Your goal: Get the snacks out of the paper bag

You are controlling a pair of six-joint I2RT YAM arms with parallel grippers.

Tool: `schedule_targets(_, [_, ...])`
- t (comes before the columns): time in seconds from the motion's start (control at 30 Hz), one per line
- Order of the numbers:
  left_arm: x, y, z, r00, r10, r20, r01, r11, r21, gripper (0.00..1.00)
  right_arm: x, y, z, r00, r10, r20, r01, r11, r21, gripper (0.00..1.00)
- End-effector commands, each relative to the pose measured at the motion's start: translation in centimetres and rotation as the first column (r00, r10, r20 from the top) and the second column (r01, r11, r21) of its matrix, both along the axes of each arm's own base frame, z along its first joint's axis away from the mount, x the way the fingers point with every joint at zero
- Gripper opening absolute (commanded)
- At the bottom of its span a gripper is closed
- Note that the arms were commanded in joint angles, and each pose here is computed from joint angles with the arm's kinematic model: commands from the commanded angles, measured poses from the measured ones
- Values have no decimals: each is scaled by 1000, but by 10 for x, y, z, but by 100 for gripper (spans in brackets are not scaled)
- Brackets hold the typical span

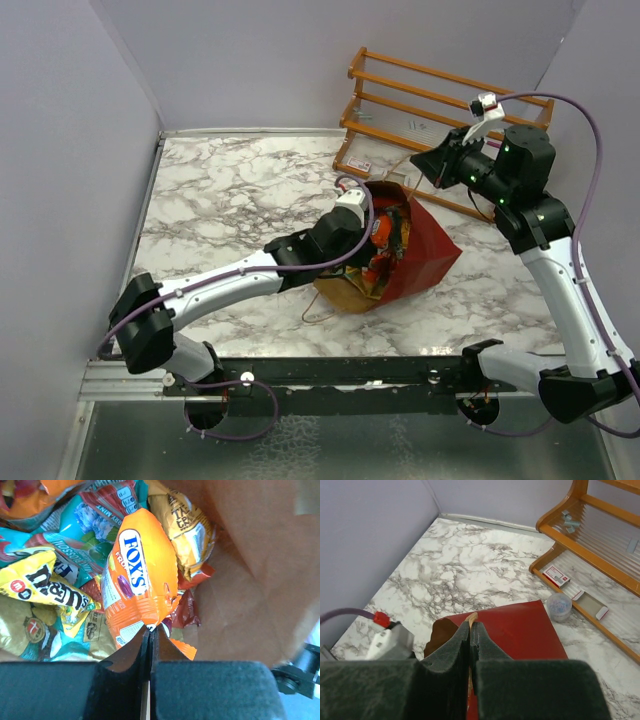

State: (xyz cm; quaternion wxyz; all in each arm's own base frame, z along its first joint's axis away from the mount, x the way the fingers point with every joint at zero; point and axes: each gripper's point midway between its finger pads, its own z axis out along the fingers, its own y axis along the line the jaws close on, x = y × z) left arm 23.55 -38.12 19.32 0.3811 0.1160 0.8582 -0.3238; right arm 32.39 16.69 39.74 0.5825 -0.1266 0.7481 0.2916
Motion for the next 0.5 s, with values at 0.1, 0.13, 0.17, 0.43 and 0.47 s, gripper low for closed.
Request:
schedule_targets(0.1, [-12,21,86,995,0,103,13,992,-129,0,-6,-6,10,999,-22,46,22,1000,-7,2])
schedule_targets(0.13, [-15,23,94,994,-8,109,23,990,-137,0,-6,-7,10,999,-22,44,22,1000,-9,2])
schedule_targets(0.17, [-18,27,102,993,-13,115,29,989,-144,0,-7,-7,9,999,-24,43,24,1000,-10,2])
schedule_targets(0.43, [-50,76,170,981,-36,192,72,981,-183,0,-11,-9,8,999,-26,45,27,1000,-15,2])
schedule_targets(0.47, [-52,87,177,979,-22,204,59,982,-178,0,-11,-9,7,999,-24,42,25,1000,-15,2])
